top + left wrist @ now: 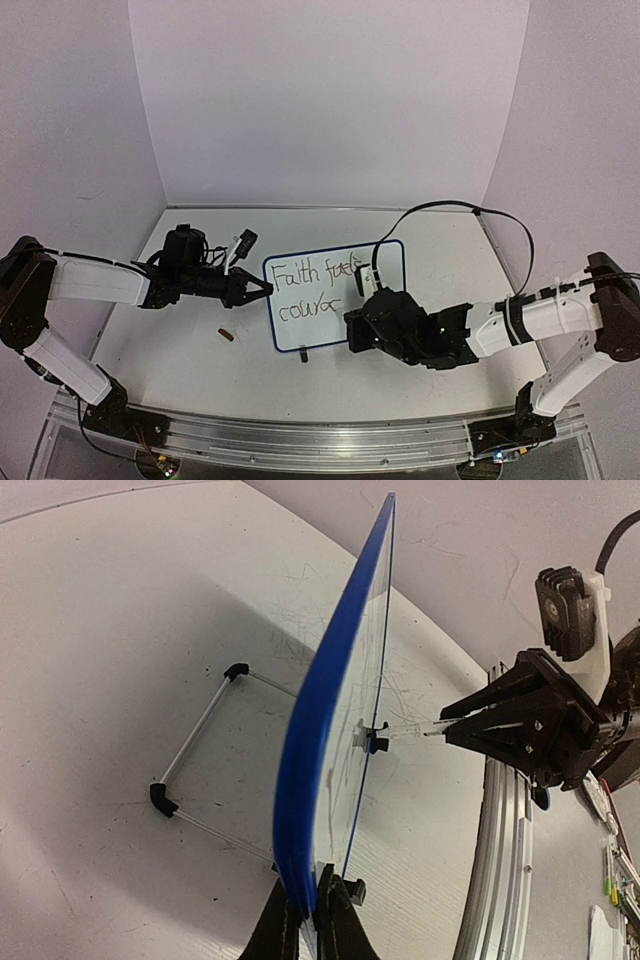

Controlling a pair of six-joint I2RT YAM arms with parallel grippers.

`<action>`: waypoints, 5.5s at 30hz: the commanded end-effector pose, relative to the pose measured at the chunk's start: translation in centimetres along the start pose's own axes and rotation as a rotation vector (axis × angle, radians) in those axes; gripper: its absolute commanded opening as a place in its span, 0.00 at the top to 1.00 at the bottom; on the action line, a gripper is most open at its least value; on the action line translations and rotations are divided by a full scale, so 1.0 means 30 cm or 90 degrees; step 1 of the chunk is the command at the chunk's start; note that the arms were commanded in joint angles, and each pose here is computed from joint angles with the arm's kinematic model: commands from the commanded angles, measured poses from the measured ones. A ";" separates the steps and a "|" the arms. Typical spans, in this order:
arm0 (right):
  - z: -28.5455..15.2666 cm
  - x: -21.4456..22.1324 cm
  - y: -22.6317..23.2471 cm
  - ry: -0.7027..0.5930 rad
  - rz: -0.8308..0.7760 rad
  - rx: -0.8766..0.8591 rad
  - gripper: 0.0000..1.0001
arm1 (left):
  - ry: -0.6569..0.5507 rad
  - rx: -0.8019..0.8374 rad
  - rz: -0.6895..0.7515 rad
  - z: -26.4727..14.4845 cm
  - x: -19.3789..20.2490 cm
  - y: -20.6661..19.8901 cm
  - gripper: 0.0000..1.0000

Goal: Write a sentence on the whiteboard

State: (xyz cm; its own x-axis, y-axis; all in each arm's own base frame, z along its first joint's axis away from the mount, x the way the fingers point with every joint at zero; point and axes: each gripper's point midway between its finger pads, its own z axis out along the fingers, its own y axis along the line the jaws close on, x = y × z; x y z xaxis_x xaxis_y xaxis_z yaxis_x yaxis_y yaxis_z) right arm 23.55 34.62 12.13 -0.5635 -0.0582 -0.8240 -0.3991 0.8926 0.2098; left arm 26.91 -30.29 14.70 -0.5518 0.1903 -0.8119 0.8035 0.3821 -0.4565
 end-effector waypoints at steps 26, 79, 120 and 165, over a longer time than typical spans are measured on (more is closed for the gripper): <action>-0.028 -0.159 -0.033 -0.084 0.008 0.057 1.00 | 0.015 -0.047 0.014 0.003 0.001 0.048 1.00; -0.030 -0.059 -0.054 -0.031 0.023 0.030 1.00 | 0.016 -0.050 0.012 0.001 0.006 0.047 1.00; -0.036 -0.120 -0.059 -0.062 0.022 0.040 1.00 | 0.016 -0.049 0.017 0.002 0.000 0.044 1.00; -0.055 -0.028 -0.140 -0.020 0.030 0.079 1.00 | 0.021 -0.050 0.012 0.007 0.006 0.048 1.00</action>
State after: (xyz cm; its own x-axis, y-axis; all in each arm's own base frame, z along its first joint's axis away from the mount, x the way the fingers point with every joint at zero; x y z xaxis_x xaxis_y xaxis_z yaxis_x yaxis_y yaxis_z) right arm 23.93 31.79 11.71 -0.5832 -0.0348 -0.8116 -0.3327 0.9217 0.1996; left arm 26.93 -30.32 14.71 -0.5594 0.1973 -0.8050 0.7994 0.3852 -0.4611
